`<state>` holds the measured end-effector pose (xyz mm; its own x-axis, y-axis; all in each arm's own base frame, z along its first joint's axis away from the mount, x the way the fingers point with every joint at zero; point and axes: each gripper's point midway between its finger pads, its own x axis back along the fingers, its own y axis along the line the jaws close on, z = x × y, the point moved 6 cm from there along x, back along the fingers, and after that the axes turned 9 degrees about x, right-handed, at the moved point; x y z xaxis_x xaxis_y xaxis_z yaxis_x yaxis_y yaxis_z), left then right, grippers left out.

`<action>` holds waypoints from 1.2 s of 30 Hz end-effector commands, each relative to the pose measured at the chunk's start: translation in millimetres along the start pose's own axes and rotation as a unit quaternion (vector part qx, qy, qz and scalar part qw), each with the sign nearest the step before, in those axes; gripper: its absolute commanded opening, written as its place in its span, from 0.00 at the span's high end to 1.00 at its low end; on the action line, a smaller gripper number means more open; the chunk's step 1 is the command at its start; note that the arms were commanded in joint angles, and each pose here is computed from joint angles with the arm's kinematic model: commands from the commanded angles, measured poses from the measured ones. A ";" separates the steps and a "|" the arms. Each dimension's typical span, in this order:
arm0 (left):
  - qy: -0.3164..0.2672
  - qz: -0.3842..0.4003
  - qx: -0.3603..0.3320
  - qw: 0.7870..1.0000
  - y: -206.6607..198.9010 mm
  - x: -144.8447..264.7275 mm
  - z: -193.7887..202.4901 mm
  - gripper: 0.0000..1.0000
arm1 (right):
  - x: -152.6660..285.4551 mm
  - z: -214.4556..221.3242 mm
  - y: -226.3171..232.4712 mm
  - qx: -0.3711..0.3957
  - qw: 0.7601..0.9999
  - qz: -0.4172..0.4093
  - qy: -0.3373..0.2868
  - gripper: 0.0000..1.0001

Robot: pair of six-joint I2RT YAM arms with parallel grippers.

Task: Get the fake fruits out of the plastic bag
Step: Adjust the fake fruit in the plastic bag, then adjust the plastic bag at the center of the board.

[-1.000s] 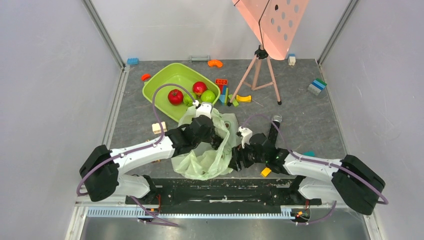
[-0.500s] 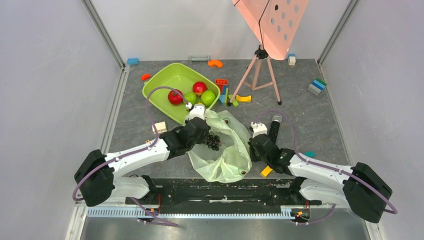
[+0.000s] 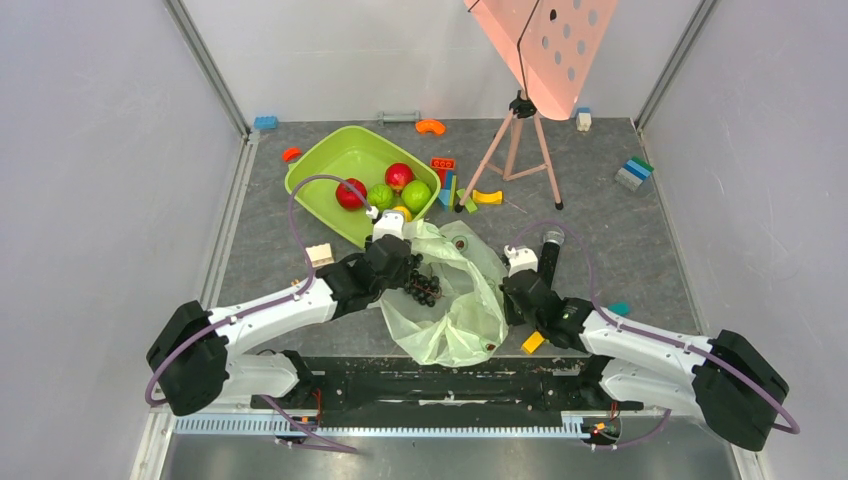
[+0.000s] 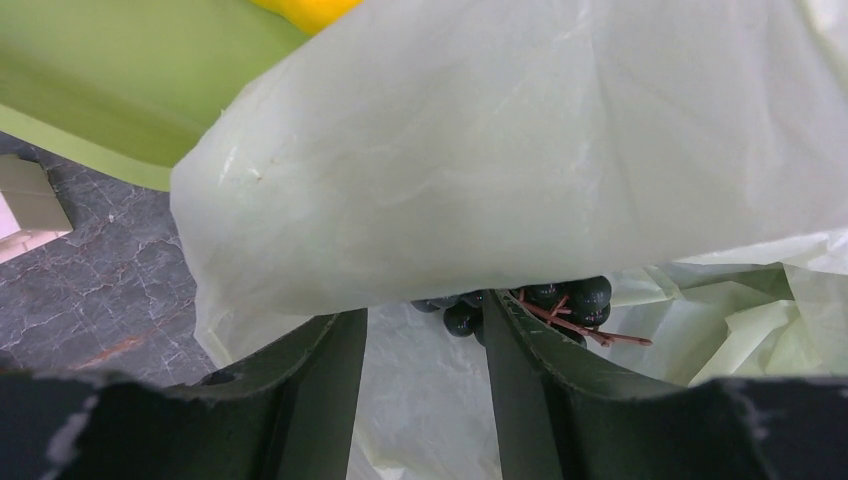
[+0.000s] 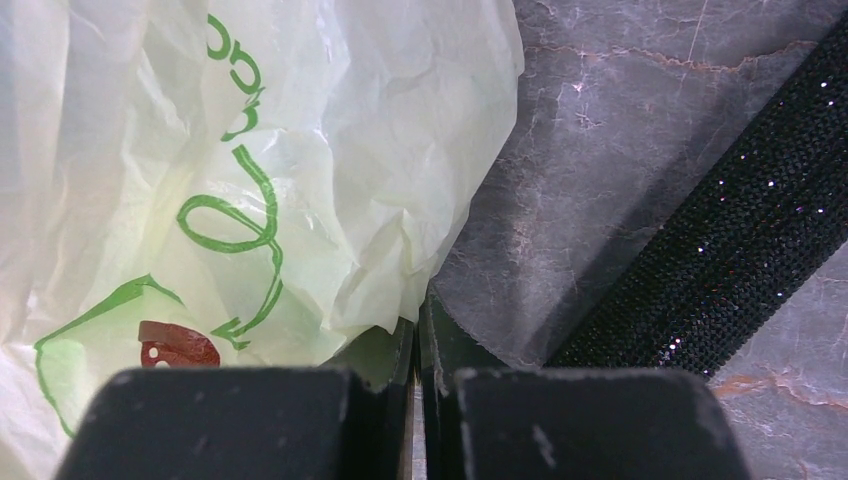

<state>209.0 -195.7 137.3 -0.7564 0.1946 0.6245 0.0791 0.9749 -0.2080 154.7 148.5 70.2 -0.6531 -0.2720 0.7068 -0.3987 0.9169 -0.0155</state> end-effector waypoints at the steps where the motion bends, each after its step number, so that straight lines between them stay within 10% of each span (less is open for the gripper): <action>1: -0.015 0.003 0.017 1.000 -1.2 3.8 -9.8 0.47 | -0.8 -4.7 -0.4 0.003 1.000 0.005 -0.011 1.00; 12: 0.016 0.059 0.037 0.997 -9.5 8.8 3.3 0.63 | -0.8 -5.2 2.1 0.009 1.000 -0.008 -0.017 0.99; 14: 0.013 0.084 0.043 0.995 -13.0 14.3 1.2 0.63 | 2.6 -11.1 1.4 0.007 1.000 -0.006 -0.029 0.87; 17: 0.010 0.114 0.046 0.992 -15.4 23.8 -0.2 0.63 | 14.3 -30.0 0.1 0.002 0.998 -0.005 -0.064 0.44; 20: 0.006 0.124 0.048 0.991 -11.7 29.1 1.9 0.63 | 35.0 -58.4 -2.8 -0.002 0.993 -0.003 -0.115 0.33; 29: 0.020 0.144 0.058 0.988 -7.8 31.4 17.0 0.66 | 101.5 -144.3 37.1 0.051 0.955 -0.139 -0.256 0.53; 36: 0.027 0.140 0.063 0.988 -4.6 29.3 24.2 0.67 | 113.9 -179.0 81.1 0.116 0.941 -0.175 -0.265 0.50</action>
<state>168.5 -190.5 129.8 -0.6640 0.4284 0.6128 0.2034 0.8922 -0.4033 165.5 217.4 254.5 -0.7195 -0.6323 0.2872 -0.6599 0.7513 0.0009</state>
